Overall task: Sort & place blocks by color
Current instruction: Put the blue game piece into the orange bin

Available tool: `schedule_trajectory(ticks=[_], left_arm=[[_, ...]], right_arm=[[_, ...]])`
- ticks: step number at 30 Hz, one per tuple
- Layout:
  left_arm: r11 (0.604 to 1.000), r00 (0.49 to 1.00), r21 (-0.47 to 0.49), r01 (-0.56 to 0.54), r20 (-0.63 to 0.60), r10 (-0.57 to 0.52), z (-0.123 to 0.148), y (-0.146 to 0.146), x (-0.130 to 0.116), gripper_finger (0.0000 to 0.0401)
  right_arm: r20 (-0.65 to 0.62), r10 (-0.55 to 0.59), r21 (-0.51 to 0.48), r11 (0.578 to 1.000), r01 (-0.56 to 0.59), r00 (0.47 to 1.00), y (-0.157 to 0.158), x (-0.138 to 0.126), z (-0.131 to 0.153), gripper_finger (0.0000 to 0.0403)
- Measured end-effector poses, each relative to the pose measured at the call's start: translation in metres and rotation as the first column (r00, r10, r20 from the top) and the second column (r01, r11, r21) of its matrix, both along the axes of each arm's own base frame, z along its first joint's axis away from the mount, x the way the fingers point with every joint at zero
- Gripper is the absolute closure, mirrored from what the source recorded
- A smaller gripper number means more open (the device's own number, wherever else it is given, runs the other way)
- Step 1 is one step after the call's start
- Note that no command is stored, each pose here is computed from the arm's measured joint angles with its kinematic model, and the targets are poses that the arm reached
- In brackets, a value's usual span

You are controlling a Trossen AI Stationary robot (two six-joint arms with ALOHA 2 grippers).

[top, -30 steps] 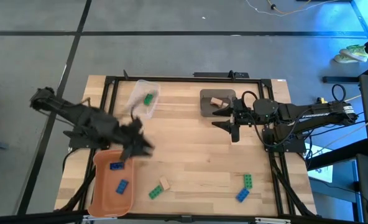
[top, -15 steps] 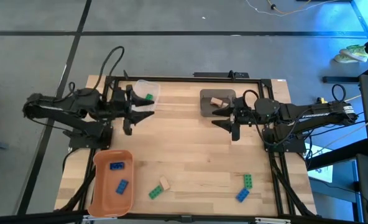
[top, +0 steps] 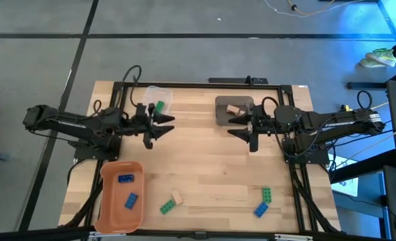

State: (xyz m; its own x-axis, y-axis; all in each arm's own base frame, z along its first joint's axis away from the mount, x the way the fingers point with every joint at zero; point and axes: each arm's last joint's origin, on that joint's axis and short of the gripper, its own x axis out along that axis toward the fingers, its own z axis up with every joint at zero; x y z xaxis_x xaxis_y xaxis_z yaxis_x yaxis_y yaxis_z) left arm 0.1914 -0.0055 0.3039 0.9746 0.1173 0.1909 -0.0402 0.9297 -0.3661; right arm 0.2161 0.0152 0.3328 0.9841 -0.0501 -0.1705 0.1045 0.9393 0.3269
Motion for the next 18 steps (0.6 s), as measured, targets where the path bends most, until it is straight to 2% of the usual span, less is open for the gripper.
schedule_trajectory(ticks=[4, 8, 11, 14, 18], left_arm=[[1.0, 0.999, -0.007, 0.021, -0.034, -0.021, -0.0072, -0.0026, 0.0004, 0.0206], [0.999, 0.999, 0.038, 0.011, -0.034, -0.01, -0.0066, -0.0031, 0.0001, 0.0206], [0.999, 0.999, 0.03, -0.01, -0.034, 0.011, -0.0066, -0.0025, 0.0, 0.0206], [1.0, 0.999, 0.008, -0.01, -0.031, 0.011, -0.0065, -0.0024, 0.0, 0.0206], [0.999, 1.0, 0.035, 0.003, -0.024, -0.002, -0.0056, -0.005, -0.0002, 0.0206]], right_arm=[[0.002, -0.008, 0.044, 0.999, 0.008, 1.0, 0.0, 0.0, 0.0, 0.0166], [0.002, -0.006, 0.034, 0.999, 0.006, 1.0, 0.0, 0.0, 0.0, 0.0166], [0.006, 0.0, 0.039, 0.999, 0.0, 1.0, 0.0007, 0.0001, 0.0004, 0.0166], [0.029, 0.038, 0.051, 0.998, -0.04, 0.999, 0.0038, 0.0003, 0.0025, 0.0166], [0.035, 0.086, 0.032, 0.996, -0.087, 0.996, 0.0099, -0.0001, 0.0032, 0.0166]])
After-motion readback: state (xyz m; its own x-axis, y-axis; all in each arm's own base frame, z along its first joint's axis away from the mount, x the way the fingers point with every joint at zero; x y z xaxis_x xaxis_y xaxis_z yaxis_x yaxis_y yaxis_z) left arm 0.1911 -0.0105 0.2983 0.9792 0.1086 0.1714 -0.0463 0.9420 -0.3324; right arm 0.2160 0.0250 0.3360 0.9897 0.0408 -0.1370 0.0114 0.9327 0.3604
